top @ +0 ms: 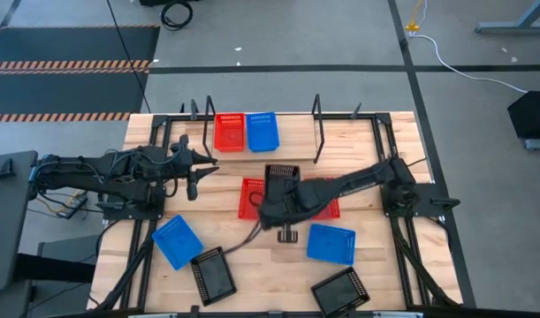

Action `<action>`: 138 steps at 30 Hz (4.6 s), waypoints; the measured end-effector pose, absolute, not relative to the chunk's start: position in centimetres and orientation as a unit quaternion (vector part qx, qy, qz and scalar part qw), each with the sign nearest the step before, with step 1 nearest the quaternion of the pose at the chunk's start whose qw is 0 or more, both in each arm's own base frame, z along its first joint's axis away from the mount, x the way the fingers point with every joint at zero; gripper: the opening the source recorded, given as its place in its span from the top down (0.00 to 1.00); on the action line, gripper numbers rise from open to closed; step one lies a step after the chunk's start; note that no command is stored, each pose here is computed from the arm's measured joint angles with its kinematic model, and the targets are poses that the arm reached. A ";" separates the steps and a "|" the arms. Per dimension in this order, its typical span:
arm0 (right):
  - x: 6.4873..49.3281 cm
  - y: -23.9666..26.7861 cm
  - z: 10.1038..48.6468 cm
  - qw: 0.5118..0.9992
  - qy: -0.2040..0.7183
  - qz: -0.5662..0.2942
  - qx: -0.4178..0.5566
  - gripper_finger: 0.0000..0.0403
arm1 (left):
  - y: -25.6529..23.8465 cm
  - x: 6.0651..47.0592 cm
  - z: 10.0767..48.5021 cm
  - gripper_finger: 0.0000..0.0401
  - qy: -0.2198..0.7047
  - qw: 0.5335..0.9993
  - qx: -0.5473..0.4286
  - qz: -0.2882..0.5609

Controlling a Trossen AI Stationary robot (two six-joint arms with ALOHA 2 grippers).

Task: Stack baskets on shelf by color
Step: Put the top black bin on the shelf, then stack the right red bin on top of the red bin on the shelf

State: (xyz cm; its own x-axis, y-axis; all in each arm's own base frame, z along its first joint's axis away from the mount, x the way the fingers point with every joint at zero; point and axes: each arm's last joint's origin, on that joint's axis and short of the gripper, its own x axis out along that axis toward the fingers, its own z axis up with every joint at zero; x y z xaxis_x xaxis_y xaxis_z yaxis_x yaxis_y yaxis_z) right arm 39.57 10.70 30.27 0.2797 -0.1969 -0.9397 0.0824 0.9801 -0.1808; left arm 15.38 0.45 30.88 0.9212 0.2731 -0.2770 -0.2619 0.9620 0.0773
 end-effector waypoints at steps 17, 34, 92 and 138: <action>40.0 -2.8 30.7 0.739 0.656 -0.090 -0.126 0.95 | 0.5 15.3 30.7 0.73 0.155 0.978 0.019 0.137; 38.0 -13.9 30.3 0.742 0.659 -0.112 -0.036 0.98 | 0.5 15.2 30.3 0.73 0.177 0.975 0.022 0.136; 36.8 -14.4 22.8 0.715 0.687 -0.125 -0.039 0.71 | 0.5 15.2 30.4 0.73 0.174 0.975 0.032 0.135; 32.2 9.8 24.8 0.740 0.666 -0.072 0.064 0.65 | 0.2 15.2 30.2 0.73 0.177 0.980 -0.003 0.093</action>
